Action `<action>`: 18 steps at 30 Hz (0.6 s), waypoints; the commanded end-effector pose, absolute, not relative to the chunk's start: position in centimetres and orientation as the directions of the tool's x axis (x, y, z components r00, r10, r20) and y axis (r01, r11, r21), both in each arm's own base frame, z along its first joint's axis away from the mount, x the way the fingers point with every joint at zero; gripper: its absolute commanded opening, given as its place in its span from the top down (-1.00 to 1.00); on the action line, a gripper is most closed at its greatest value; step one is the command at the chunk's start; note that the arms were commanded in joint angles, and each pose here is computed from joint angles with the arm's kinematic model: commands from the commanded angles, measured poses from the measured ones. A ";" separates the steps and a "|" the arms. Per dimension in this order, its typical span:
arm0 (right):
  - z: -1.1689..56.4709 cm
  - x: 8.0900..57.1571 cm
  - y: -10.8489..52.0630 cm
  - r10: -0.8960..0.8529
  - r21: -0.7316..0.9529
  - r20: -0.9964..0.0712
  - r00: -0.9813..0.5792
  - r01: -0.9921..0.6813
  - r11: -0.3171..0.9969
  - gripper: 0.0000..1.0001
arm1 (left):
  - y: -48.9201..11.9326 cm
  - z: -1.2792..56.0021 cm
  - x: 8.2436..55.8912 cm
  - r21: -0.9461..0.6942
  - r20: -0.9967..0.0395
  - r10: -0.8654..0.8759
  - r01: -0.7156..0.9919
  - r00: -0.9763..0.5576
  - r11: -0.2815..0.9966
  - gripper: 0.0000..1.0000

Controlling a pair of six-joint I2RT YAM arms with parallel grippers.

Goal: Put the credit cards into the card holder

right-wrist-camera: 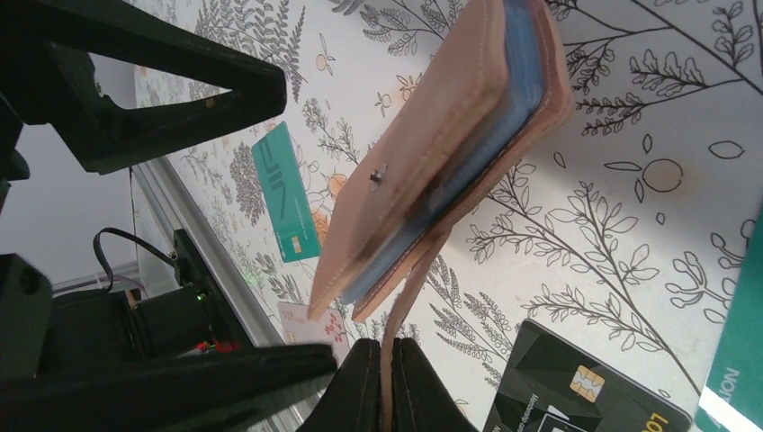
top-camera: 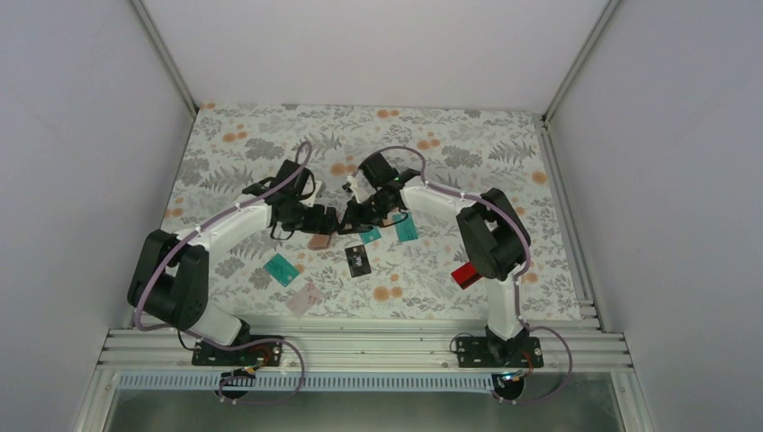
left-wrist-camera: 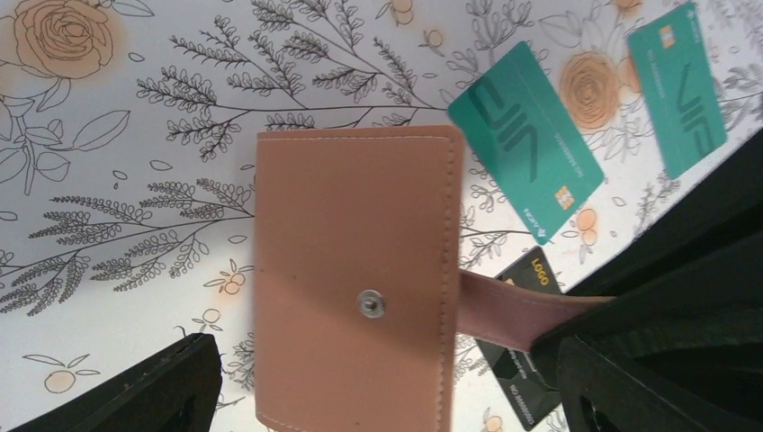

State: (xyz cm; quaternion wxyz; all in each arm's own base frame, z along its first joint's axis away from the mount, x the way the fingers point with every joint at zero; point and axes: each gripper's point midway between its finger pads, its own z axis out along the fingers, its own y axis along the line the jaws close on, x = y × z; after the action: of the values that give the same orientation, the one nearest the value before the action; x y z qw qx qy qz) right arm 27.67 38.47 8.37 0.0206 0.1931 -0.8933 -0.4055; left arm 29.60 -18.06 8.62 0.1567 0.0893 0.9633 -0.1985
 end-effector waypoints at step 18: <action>9.7 27.0 37.7 -0.381 0.704 -0.155 -0.912 -0.372 0.605 0.92 | -15.0 7.6 31.1 -0.149 -0.361 0.124 0.189 -0.924 0.971 -0.63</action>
State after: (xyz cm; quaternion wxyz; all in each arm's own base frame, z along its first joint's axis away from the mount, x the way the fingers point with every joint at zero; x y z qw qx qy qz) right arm 27.63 38.12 8.82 0.0136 0.1954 -0.8961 -0.3983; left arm 30.39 -16.14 6.64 0.1589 0.0873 0.9758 -0.1220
